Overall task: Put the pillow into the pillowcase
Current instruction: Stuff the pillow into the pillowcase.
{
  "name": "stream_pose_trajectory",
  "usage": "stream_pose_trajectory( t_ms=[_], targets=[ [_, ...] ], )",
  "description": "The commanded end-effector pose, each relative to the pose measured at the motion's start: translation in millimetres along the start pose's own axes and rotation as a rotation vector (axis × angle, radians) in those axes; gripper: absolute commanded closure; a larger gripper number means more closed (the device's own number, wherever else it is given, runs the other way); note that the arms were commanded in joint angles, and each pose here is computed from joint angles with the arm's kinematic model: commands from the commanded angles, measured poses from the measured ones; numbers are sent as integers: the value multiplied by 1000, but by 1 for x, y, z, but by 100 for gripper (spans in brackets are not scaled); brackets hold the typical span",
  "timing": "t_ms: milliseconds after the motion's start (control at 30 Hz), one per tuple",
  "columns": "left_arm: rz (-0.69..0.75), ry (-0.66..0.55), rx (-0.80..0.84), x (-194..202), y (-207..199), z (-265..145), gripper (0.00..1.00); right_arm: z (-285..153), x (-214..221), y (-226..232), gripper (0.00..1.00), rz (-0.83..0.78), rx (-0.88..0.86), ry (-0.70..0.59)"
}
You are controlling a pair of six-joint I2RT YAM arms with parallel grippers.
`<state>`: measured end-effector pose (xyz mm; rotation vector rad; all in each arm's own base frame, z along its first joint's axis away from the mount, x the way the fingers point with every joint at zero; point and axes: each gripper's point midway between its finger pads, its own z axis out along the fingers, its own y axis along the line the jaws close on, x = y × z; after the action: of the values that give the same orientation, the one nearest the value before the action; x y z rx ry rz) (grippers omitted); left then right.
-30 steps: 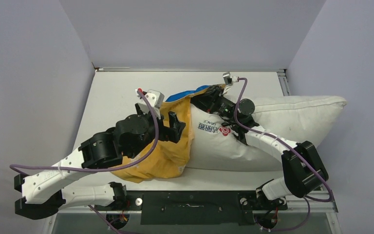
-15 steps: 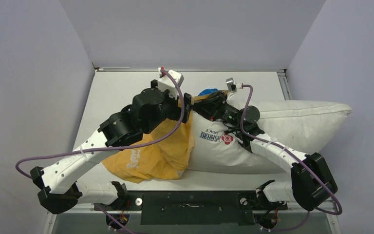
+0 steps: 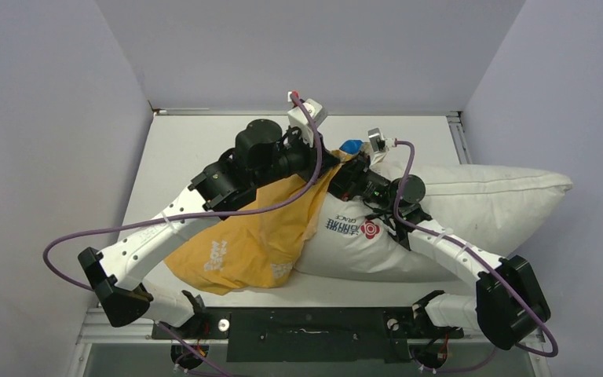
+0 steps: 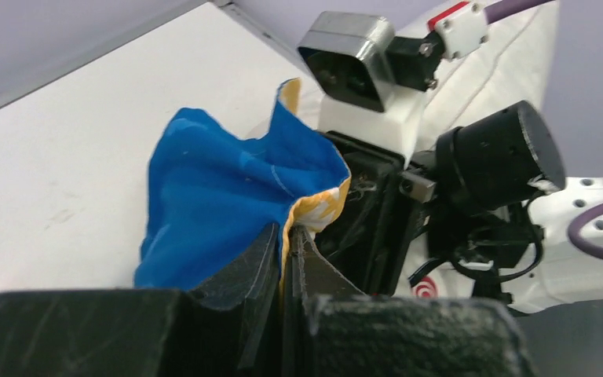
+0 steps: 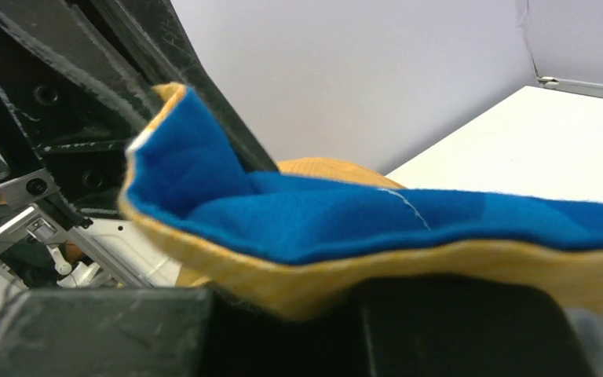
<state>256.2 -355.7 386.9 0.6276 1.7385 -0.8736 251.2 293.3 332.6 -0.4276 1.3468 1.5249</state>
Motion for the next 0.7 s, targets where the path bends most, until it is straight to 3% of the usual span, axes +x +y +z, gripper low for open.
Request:
stream_pose_trajectory(
  t_ms=[0,100,133,200,233,300,467,667],
  targets=[
    [-65,-248,392,-89,-96,-21,100,-4,5,-1,95,2,0,2],
    [-52,-171,329,-76,-90,-12,98,-5,6,-5,95,19,7,-4],
    [-40,-141,262,-68,-78,-10,83,-5,7,-7,95,22,11,-4],
    [-37,-109,112,-57,-50,-15,39,-6,8,-10,95,29,22,-3],
    [-30,-98,33,-52,-35,-20,28,-6,9,-13,95,33,29,-2],
    [-26,-109,-116,-48,-9,-40,15,-6,9,-16,95,41,37,-1],
    [-11,-130,-373,-36,27,-98,6,-5,10,-21,95,57,48,1],
    [-35,-32,-400,19,19,-115,12,-5,10,-26,95,71,62,1]
  ],
)
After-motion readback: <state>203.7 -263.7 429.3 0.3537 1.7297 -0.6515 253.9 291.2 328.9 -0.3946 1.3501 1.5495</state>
